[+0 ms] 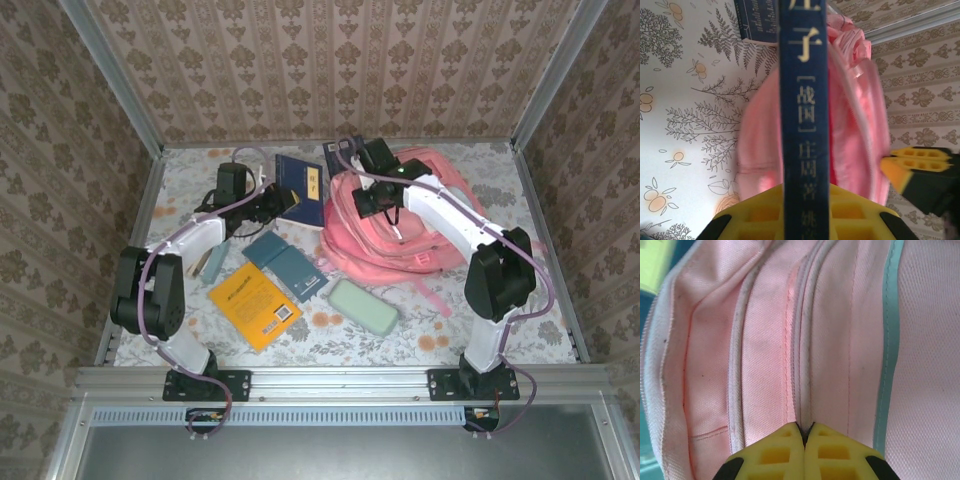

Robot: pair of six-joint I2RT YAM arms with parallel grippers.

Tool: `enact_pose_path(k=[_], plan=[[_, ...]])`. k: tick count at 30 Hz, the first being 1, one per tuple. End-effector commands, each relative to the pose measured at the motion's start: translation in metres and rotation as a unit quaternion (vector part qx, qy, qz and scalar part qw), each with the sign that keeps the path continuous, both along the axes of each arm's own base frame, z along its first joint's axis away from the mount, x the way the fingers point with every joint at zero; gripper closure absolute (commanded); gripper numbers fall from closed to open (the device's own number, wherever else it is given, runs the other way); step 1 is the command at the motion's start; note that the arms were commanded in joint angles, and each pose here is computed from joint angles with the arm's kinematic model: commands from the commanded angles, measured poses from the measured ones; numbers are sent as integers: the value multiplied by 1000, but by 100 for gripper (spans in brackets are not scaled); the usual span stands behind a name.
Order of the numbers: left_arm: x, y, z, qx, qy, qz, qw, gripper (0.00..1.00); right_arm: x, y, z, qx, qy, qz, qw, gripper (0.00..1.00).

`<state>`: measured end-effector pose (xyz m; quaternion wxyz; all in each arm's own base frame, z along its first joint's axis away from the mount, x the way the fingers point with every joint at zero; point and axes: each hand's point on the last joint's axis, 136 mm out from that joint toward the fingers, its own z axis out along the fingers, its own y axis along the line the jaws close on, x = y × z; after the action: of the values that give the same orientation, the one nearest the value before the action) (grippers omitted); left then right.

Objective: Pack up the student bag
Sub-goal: Open the student bag at the middle-right of the table, then place the book in the student bag.

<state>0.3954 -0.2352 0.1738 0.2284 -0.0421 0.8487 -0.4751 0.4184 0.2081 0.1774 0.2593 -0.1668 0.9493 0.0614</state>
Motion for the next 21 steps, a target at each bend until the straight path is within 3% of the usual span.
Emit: enact_pose_path(k=[1, 8, 21], plan=[[-1, -6, 35, -23, -49, 9, 998, 100, 7, 18, 49, 101, -12, -12, 995, 100], [-5, -25, 18, -25, -39, 50, 998, 100, 33, 10, 98, 262, -11, -64, 963, 100], [2, -154, 12, -115, -34, 41, 992, 100, 49, 4, 121, 405, 9, -92, 910, 100]])
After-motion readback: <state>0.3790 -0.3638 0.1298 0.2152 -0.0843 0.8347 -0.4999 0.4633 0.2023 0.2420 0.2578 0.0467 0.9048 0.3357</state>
